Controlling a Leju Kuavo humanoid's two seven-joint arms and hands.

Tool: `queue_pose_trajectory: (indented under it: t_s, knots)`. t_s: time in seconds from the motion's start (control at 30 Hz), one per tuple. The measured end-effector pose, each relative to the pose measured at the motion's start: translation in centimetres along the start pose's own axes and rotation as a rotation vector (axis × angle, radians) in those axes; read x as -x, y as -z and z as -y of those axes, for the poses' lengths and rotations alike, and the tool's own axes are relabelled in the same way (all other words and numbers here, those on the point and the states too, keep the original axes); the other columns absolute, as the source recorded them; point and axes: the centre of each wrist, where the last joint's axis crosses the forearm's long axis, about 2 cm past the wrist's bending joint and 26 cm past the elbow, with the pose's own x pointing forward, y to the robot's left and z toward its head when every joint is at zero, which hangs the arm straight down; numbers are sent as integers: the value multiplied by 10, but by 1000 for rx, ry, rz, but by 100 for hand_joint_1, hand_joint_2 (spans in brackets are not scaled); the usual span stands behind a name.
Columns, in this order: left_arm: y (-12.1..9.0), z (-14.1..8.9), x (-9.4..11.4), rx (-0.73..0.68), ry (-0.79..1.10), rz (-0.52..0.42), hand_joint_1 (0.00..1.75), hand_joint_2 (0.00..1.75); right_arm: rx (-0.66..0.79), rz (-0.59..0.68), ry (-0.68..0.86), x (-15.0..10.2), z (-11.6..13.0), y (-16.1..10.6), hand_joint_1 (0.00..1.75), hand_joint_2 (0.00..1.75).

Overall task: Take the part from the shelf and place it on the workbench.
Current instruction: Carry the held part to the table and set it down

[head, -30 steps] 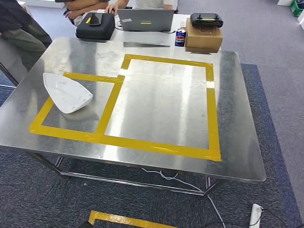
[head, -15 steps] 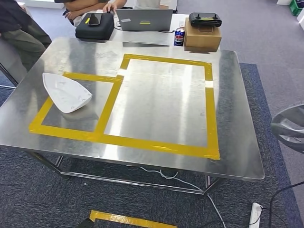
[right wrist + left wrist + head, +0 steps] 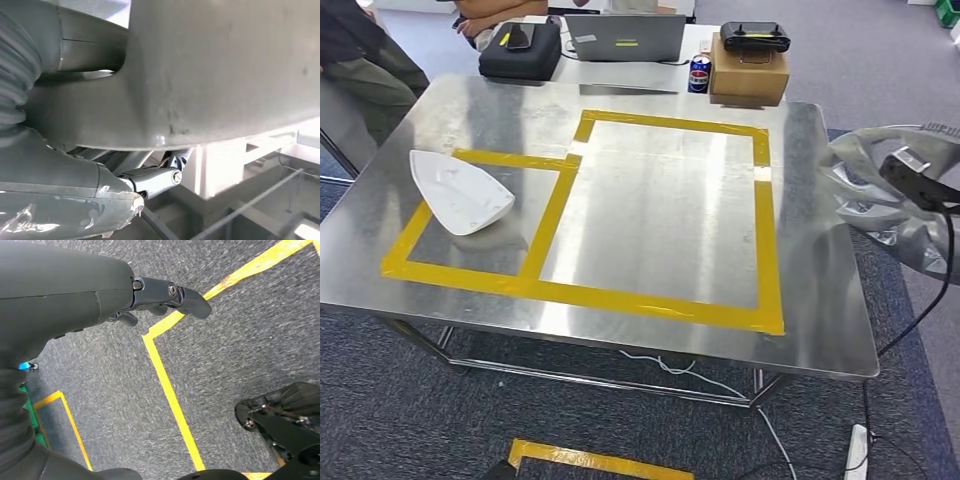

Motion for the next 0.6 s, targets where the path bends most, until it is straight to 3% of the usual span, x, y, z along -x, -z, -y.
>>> queue_pose_trajectory:
  t_s: [0.23, 0.6]
  knots:
    - [0, -1, -2, 5, 13, 2, 0, 175, -50, 126, 26, -79, -13, 8, 175, 175]
    - [0, -3, -2, 10, 42, -1, 0, 175, -198, 299, 64, -174, -51, -26, 175, 175]
